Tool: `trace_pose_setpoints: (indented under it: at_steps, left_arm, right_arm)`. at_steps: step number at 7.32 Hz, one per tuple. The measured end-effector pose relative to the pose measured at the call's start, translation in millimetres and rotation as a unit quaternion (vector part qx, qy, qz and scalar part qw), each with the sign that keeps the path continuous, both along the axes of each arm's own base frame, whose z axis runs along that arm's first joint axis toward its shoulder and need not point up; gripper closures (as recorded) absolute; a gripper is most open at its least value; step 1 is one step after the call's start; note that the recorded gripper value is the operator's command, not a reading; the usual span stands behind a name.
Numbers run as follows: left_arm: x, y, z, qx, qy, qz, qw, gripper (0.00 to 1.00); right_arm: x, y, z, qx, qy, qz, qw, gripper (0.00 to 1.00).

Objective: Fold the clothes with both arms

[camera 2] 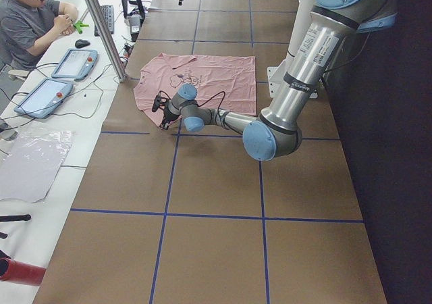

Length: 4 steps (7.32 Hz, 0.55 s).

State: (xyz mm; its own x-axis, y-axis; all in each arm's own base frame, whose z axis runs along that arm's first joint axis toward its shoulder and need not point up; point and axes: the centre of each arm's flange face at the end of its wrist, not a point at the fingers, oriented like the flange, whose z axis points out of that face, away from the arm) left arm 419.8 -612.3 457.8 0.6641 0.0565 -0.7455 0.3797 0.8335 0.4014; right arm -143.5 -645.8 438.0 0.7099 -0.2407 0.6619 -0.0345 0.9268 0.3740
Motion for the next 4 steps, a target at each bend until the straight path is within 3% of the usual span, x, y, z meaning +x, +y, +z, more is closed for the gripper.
trace_pose_setpoints:
  at_steps: [2, 4]
  left_arm:
    - [-1.3, 1.5, -22.9, 0.017, 0.003, 0.007, 0.9998, 1.0]
    - [6.3, -5.5, -78.3, 0.009, -0.007, 0.009, 0.9999, 1.0]
  right_arm:
    - [0.1, 0.4, 0.9, -0.001, 0.0, 0.0, 1.0, 0.0]
    - [0.2, 0.5, 1.2, -0.001, 0.0, 0.0, 1.0, 0.0]
